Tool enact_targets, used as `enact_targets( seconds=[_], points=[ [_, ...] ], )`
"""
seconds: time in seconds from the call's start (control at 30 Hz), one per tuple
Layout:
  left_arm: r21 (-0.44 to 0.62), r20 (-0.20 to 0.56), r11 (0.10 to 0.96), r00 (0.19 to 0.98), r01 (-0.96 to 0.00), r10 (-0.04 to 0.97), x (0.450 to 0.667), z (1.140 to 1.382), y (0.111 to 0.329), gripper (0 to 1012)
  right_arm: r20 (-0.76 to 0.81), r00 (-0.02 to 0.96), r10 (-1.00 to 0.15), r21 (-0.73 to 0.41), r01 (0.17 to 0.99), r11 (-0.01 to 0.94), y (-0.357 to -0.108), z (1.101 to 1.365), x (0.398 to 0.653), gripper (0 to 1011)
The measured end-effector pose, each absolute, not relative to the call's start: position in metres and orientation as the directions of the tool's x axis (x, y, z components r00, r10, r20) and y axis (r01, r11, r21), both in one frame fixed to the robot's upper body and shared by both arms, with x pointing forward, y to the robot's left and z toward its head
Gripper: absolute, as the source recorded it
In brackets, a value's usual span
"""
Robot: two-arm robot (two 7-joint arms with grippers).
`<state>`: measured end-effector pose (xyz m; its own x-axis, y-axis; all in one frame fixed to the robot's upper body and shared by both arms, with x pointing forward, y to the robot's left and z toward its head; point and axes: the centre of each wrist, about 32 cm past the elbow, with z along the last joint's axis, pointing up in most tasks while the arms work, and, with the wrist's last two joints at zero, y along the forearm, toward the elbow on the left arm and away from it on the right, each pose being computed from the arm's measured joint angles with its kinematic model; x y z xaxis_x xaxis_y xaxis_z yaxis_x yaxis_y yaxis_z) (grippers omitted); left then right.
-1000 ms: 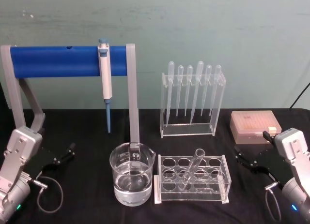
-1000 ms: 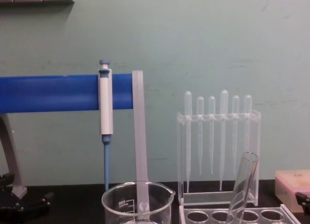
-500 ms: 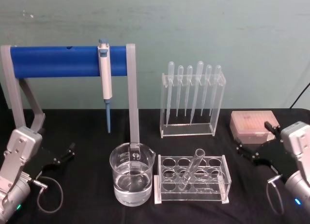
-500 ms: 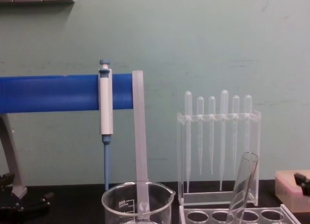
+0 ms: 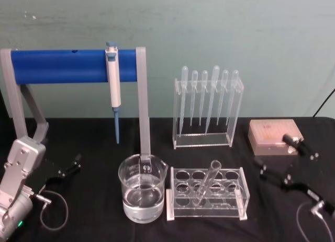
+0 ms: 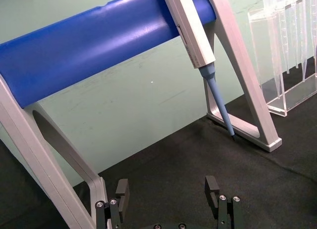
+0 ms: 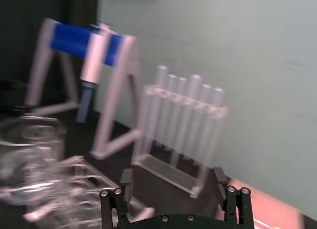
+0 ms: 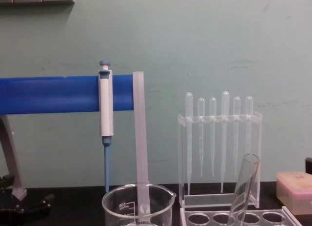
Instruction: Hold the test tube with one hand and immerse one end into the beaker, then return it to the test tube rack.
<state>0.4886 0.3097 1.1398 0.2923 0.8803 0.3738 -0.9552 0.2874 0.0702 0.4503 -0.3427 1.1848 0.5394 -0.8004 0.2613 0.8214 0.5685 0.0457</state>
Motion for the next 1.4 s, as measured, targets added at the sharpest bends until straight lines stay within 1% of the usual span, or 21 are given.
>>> enact_targets(
  seconds=[0.13, 0.17, 0.23, 0.27, 0.33, 0.37, 0.5, 0.63, 0.77, 0.8, 1.0, 1.23, 1.4],
  points=[
    [0.07, 0.374, 0.287, 0.292, -0.955, 0.88, 0.489, 1.14, 0.31, 1000, 0.239, 0.619, -0.749, 0.041, 0.764, 0.644, -0.347, 1.185, 0.447, 1002],
    [0.07, 0.374, 0.287, 0.292, -0.955, 0.88, 0.489, 1.14, 0.31, 1000, 0.229, 0.656, -0.719, 0.034, 0.733, 0.679, -0.347, 1.184, 0.446, 1002],
    [0.07, 0.374, 0.287, 0.292, -0.955, 0.88, 0.489, 1.14, 0.31, 1000, 0.223, 0.687, -0.691, 0.025, 0.705, 0.709, -0.347, 1.184, 0.446, 1002],
    [0.07, 0.374, 0.287, 0.292, -0.955, 0.88, 0.489, 1.14, 0.31, 1000, 0.219, 0.72, -0.659, 0.013, 0.673, 0.74, -0.347, 1.183, 0.446, 1002],
    [0.07, 0.374, 0.287, 0.292, -0.955, 0.88, 0.489, 1.14, 0.31, 1000, 0.216, 0.749, -0.627, -0.004, 0.642, 0.766, -0.346, 1.183, 0.448, 1002],
    [0.07, 0.374, 0.287, 0.292, -0.955, 0.88, 0.489, 1.14, 0.31, 1000, 0.213, 0.775, -0.596, -0.021, 0.613, 0.79, -0.345, 1.182, 0.449, 1002],
    [0.07, 0.374, 0.287, 0.292, -0.955, 0.88, 0.489, 1.14, 0.31, 1000, 0.207, 0.818, -0.537, -0.044, 0.556, 0.83, -0.343, 1.18, 0.455, 1002],
    [0.07, 0.374, 0.287, 0.292, -0.955, 0.88, 0.489, 1.14, 0.31, 1000, 0.198, 0.841, -0.504, -0.037, 0.52, 0.853, -0.339, 1.176, 0.465, 1002],
    [0.07, 0.374, 0.287, 0.292, -0.955, 0.88, 0.489, 1.14, 0.31, 1000, 0.192, 0.86, -0.473, -0.011, 0.484, 0.875, -0.333, 1.171, 0.481, 1002],
    [0.07, 0.374, 0.287, 0.292, -0.955, 0.88, 0.489, 1.14, 0.31, 1000, 0.192, 0.86, -0.473, -0.011, 0.484, 0.875, -0.333, 1.171, 0.481, 1002],
    [0.07, 0.374, 0.287, 0.292, -0.955, 0.88, 0.489, 1.14, 0.31, 1000, 0.176, 0.886, -0.43, 0.005, 0.436, 0.9, -0.323, 1.167, 0.504, 1003],
    [0.07, 0.374, 0.287, 0.292, -0.955, 0.88, 0.489, 1.14, 0.31, 1000, 0.164, 0.9, -0.403, 0.002, 0.408, 0.913, -0.315, 1.166, 0.521, 1002],
    [0.07, 0.374, 0.287, 0.292, -0.955, 0.88, 0.489, 1.14, 0.31, 1000, 0.166, 0.902, -0.399, -0.005, 0.405, 0.914, -0.311, 1.167, 0.528, 1002]
  ],
)
